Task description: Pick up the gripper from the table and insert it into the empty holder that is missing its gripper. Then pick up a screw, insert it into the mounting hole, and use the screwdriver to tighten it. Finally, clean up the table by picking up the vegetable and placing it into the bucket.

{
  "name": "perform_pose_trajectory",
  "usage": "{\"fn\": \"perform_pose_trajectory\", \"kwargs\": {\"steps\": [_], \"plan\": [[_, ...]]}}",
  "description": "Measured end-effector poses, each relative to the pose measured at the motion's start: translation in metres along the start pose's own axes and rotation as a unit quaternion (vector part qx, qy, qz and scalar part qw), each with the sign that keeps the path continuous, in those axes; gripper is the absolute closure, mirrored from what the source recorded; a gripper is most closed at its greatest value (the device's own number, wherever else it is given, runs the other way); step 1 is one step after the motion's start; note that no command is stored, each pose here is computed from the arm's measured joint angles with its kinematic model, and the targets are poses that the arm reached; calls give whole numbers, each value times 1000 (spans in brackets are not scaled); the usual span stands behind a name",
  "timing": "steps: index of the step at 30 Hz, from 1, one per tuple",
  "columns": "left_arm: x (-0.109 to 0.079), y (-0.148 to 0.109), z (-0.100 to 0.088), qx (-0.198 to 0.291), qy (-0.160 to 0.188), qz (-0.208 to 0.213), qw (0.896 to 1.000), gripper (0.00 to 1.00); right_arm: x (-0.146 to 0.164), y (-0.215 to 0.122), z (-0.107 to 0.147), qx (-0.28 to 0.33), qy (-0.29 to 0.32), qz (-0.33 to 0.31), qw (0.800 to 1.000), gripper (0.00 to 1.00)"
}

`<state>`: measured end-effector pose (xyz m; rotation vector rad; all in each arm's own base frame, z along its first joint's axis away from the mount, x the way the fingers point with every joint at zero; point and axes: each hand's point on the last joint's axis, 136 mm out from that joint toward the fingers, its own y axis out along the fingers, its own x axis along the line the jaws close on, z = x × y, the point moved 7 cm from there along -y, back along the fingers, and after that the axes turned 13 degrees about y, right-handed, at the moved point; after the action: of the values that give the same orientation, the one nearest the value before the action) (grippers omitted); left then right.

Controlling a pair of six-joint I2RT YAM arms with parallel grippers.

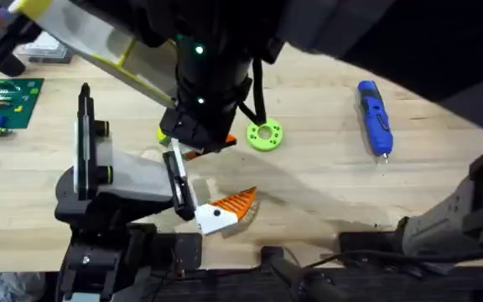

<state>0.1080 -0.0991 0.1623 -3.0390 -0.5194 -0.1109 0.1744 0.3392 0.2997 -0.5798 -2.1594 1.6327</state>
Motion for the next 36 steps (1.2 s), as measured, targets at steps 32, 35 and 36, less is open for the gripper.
{"fn": "perform_pose_trajectory", "kwargs": {"steps": [32, 35, 36], "plan": [[0, 0, 0, 0, 0, 0, 1000, 16, 0, 0, 0, 1, 0, -1, 1000, 992], [0, 0, 0, 0, 0, 0, 1000, 16, 0, 3, 0, 7, 0, -1, 1000, 992], [0, 0, 0, 0, 0, 0, 1000, 16, 0, 5, 0, 9, 0, -1, 1000, 992]]}}
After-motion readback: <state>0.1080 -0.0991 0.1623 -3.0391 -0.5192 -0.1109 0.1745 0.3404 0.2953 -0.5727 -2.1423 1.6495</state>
